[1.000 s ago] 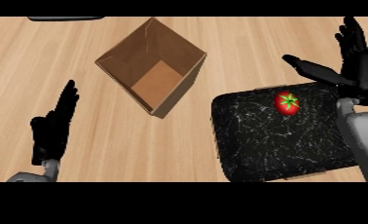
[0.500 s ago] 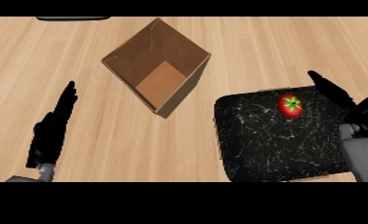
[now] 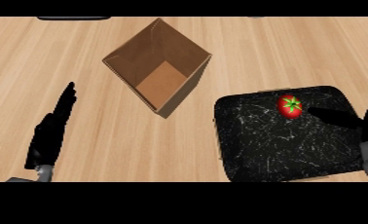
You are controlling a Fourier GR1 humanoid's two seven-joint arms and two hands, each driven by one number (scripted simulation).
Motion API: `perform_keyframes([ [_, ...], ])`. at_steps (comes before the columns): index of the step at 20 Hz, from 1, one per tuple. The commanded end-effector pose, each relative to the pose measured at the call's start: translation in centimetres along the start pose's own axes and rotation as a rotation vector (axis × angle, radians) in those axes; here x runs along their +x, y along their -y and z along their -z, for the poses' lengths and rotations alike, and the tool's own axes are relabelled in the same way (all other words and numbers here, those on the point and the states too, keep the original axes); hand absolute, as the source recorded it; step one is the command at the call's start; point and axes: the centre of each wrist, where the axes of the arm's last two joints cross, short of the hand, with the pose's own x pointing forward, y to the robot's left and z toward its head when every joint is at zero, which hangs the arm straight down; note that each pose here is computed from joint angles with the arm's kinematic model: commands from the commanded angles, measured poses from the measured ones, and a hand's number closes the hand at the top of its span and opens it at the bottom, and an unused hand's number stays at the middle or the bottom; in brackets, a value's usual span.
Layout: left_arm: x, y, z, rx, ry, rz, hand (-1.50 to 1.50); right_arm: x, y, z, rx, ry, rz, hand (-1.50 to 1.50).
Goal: Pick the tomato from the tray and place it in the cardboard box
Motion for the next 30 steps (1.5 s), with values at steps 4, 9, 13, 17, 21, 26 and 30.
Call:
perform_keyframes([
  [4,0.1,0.4,0.0,-0.032,0.012,-0.001,0.0,5.3,1.8,-2.1,0.318,-0.162,-0.27,-1.5],
  [9,0.9,0.0,0.7,-0.024,0.014,-0.004,0.0,10.7,2.3,-4.3,0.374,-0.253,-0.283,-1.5],
  [13,0.2,0.4,-0.6,-0.035,0.015,0.001,0.0,11.2,1.6,-4.5,0.354,-0.313,-0.301,-1.5],
  [17,0.6,0.7,0.6,-0.001,0.032,-0.006,0.0,10.9,0.6,-4.6,0.343,-0.324,-0.312,-1.5],
  [21,0.9,0.7,0.2,-0.033,0.016,-0.014,0.0,10.7,-0.4,-4.1,0.357,-0.374,-0.344,-1.5],
  [26,1.1,-0.6,0.7,-0.025,0.025,-0.01,0.0,10.4,-0.7,-5.7,0.374,-0.386,-0.347,-1.5],
  [30,1.2,0.6,-0.4,-0.018,0.034,-0.017,0.0,9.4,-2.6,-5.1,0.366,-0.376,-0.34,-1.5],
])
